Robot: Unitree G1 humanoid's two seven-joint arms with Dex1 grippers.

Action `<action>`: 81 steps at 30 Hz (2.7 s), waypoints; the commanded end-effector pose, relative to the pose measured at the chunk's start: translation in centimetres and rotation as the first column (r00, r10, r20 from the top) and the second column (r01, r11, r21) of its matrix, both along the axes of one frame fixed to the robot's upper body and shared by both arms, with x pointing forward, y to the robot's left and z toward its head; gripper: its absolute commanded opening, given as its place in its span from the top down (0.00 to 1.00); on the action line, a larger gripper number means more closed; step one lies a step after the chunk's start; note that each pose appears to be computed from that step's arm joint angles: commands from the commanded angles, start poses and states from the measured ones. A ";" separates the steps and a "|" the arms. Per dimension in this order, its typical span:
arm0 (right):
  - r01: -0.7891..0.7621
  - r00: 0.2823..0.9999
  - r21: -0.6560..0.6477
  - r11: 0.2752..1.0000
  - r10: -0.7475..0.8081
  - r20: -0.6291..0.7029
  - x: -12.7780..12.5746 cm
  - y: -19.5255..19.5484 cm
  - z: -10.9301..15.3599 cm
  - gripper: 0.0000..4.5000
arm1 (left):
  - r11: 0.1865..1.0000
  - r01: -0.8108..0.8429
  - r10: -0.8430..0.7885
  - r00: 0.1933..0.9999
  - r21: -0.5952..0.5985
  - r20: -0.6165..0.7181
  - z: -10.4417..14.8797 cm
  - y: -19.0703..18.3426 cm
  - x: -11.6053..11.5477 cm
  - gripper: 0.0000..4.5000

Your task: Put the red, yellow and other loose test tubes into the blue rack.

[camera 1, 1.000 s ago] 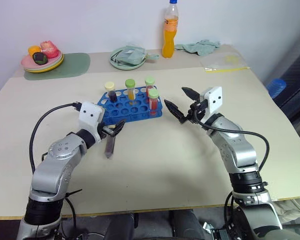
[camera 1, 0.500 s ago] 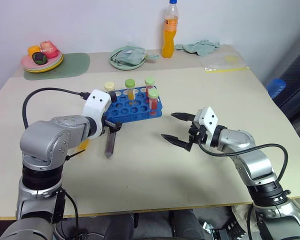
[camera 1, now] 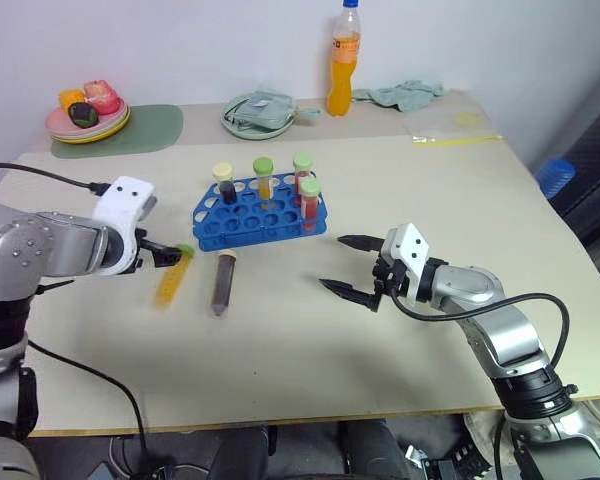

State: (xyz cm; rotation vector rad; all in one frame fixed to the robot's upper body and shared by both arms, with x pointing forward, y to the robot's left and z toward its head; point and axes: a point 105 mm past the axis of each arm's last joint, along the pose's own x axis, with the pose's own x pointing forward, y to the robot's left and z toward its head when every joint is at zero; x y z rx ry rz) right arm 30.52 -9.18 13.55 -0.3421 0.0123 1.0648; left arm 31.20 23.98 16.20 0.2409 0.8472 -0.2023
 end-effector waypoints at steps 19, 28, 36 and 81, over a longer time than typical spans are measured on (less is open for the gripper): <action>-0.034 0.998 -0.010 0.999 0.034 0.051 -1.4 0.8 0.6 0.00 | 0.989 -0.148 0.146 0.981 -0.005 -0.124 -3.6 1.3 -0.5 0.82; -0.037 0.998 -0.007 0.999 0.038 0.052 -1.2 1.0 0.6 0.00 | 0.958 -0.288 0.239 0.808 0.007 0.538 5.2 3.9 3.8 0.82; -0.009 0.999 0.012 1.000 0.009 0.047 -1.0 1.0 0.3 0.00 | 0.991 0.133 -0.068 0.414 0.014 0.908 8.8 -5.6 1.5 0.82; 0.058 0.997 0.057 0.997 -0.061 0.052 -0.8 1.6 0.4 0.00 | 0.956 0.274 -0.027 0.449 -0.109 0.893 -2.8 -16.4 7.7 0.82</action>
